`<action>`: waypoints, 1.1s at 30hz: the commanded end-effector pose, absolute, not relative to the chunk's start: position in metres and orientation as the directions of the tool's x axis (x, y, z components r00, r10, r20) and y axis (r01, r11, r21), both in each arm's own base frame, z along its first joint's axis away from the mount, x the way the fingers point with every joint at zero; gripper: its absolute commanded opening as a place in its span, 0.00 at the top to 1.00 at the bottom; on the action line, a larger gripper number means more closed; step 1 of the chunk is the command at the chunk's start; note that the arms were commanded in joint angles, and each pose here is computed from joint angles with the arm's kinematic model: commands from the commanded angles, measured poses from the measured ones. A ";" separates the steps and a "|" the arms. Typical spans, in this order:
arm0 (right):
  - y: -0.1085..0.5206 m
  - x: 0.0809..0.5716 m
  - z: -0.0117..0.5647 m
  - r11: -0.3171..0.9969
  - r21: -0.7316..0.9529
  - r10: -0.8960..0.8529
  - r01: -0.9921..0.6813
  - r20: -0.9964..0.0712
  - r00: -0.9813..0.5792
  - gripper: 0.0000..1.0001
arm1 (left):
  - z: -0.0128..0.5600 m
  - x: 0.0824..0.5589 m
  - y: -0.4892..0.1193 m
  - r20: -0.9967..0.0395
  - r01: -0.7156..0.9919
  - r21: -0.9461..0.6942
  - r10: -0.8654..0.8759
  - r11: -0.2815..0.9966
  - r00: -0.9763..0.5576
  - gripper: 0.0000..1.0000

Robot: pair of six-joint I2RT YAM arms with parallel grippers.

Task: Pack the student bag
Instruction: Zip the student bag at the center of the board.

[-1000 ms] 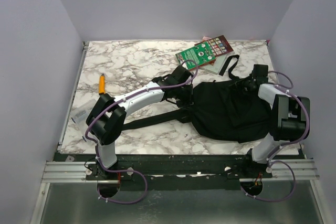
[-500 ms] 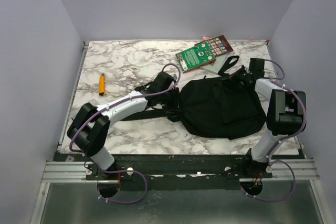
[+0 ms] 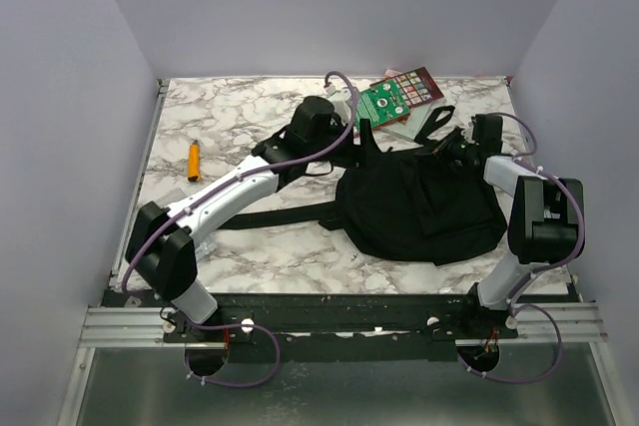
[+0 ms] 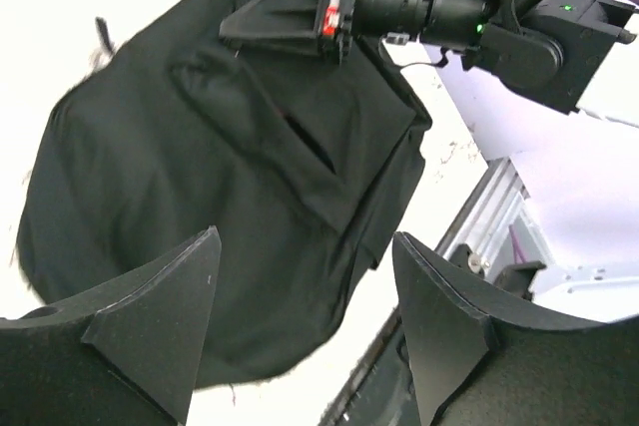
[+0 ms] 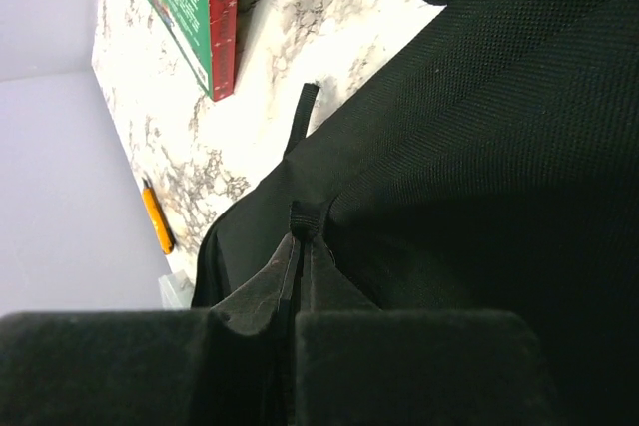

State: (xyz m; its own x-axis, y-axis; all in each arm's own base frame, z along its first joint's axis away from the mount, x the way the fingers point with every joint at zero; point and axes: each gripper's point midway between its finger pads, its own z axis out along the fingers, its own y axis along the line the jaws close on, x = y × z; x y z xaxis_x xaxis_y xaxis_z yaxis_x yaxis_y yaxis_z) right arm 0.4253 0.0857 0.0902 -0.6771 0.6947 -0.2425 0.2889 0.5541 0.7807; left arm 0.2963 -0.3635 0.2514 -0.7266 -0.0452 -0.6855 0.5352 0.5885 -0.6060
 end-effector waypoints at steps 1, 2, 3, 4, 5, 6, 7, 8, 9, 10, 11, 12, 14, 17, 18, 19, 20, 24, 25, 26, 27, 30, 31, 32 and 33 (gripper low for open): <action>0.097 0.419 0.104 0.531 0.815 0.672 0.234 -0.237 -0.701 1.00 | 0.248 0.323 -0.415 -0.820 0.719 -0.508 -0.010 0.474 -0.572 0.30; 0.099 0.418 0.105 0.527 0.818 0.670 0.232 -0.232 -0.706 0.99 | 0.243 0.329 -0.422 -0.841 0.742 -0.479 -0.003 0.469 -0.541 0.30; 0.099 0.418 0.105 0.526 0.819 0.669 0.231 -0.230 -0.707 0.99 | 0.239 0.337 -0.428 -0.871 0.768 -0.436 -0.004 0.469 -0.492 0.30; 0.099 0.418 0.106 0.526 0.819 0.667 0.229 -0.230 -0.708 0.99 | 0.233 0.341 -0.433 -0.887 0.787 -0.409 0.001 0.461 -0.462 0.31; 0.099 0.417 0.107 0.526 0.819 0.667 0.228 -0.231 -0.708 0.99 | 0.229 0.343 -0.439 -0.900 0.806 -0.389 0.002 0.446 -0.435 0.30; 0.099 0.417 0.109 0.526 0.819 0.667 0.228 -0.231 -0.708 0.99 | 0.222 0.347 -0.444 -0.903 0.810 -0.384 0.002 0.443 -0.430 0.30; 0.100 0.417 0.110 0.525 0.820 0.666 0.229 -0.228 -0.710 0.99 | 0.217 0.350 -0.449 -0.896 0.801 -0.401 -0.009 0.445 -0.444 0.29; 0.101 0.415 0.112 0.522 0.822 0.663 0.226 -0.225 -0.714 0.99 | 0.210 0.353 -0.453 -0.882 0.784 -0.428 -0.016 0.449 -0.472 0.29; 0.102 0.414 0.116 0.517 0.826 0.664 0.223 -0.223 -0.714 0.99 | 0.207 0.355 -0.457 -0.864 0.766 -0.462 -0.029 0.447 -0.503 0.30; 0.102 0.413 0.118 0.510 0.829 0.669 0.230 -0.214 -0.712 0.99 | 0.202 0.356 -0.461 -0.842 0.748 -0.496 -0.037 0.441 -0.538 0.33; 0.102 0.412 0.123 0.507 0.831 0.673 0.227 -0.217 -0.707 0.99 | 0.200 0.356 -0.464 -0.824 0.731 -0.526 -0.047 0.435 -0.564 0.36; 0.102 0.411 0.126 0.507 0.832 0.676 0.226 -0.221 -0.703 0.99 | 0.197 0.357 -0.466 -0.800 0.705 -0.560 -0.064 0.435 -0.597 0.39; 0.103 0.411 0.135 0.500 0.840 0.676 0.211 -0.226 -0.701 0.99 | 0.193 0.361 -0.469 -0.746 0.642 -0.626 -0.103 0.442 -0.658 0.42; 0.106 0.410 0.149 0.485 0.855 0.670 0.183 -0.229 -0.706 0.99 | 0.182 0.374 -0.464 -0.617 0.480 -0.744 -0.203 0.465 -0.760 0.43; 0.106 0.410 0.154 0.482 0.859 0.671 0.173 -0.235 -0.703 0.99 | 0.179 0.377 -0.462 -0.559 0.413 -0.785 -0.239 0.461 -0.794 0.44; 0.107 0.409 0.158 0.481 0.861 0.672 0.167 -0.239 -0.701 1.00 | 0.176 0.379 -0.461 -0.513 0.364 -0.813 -0.261 0.455 -0.818 0.45; 0.106 0.409 0.162 0.479 0.863 0.674 0.160 -0.245 -0.697 1.00 | 0.174 0.381 -0.460 -0.489 0.336 -0.826 -0.276 0.453 -0.828 0.46; 0.108 0.402 0.170 0.478 0.863 0.668 0.166 -0.234 -0.707 0.99 | 0.162 0.394 -0.459 -0.565 0.386 -0.764 -0.248 0.518 -0.787 0.29; 0.108 0.401 0.172 0.477 0.863 0.668 0.165 -0.234 -0.707 0.99 | 0.161 0.396 -0.458 -0.586 0.404 -0.747 -0.236 0.529 -0.775 0.27; 0.108 0.400 0.172 0.475 0.864 0.668 0.167 -0.231 -0.707 0.99 | 0.158 0.397 -0.460 -0.597 0.420 -0.737 -0.219 0.530 -0.772 0.21; 0.109 0.398 0.172 0.474 0.865 0.666 0.165 -0.230 -0.709 0.99 | 0.158 0.397 -0.465 -0.600 0.434 -0.732 -0.196 0.525 -0.776 0.18; 0.109 0.397 0.177 0.469 0.869 0.666 0.157 -0.232 -0.709 0.99 | 0.146 0.395 -0.473 -0.569 0.416 -0.744 -0.168 0.523 -0.805 0.17; 0.110 0.397 0.179 0.469 0.870 0.667 0.153 -0.235 -0.707 0.99 | 0.142 0.395 -0.474 -0.561 0.407 -0.747 -0.169 0.526 -0.810 0.17; 0.109 0.397 0.181 0.470 0.870 0.667 0.148 -0.240 -0.705 0.99 | 0.140 0.394 -0.476 -0.554 0.402 -0.750 -0.169 0.525 -0.815 0.17; 0.109 0.397 0.184 0.469 0.871 0.669 0.147 -0.241 -0.703 0.99 | 0.139 0.392 -0.478 -0.548 0.399 -0.755 -0.166 0.521 -0.820 0.17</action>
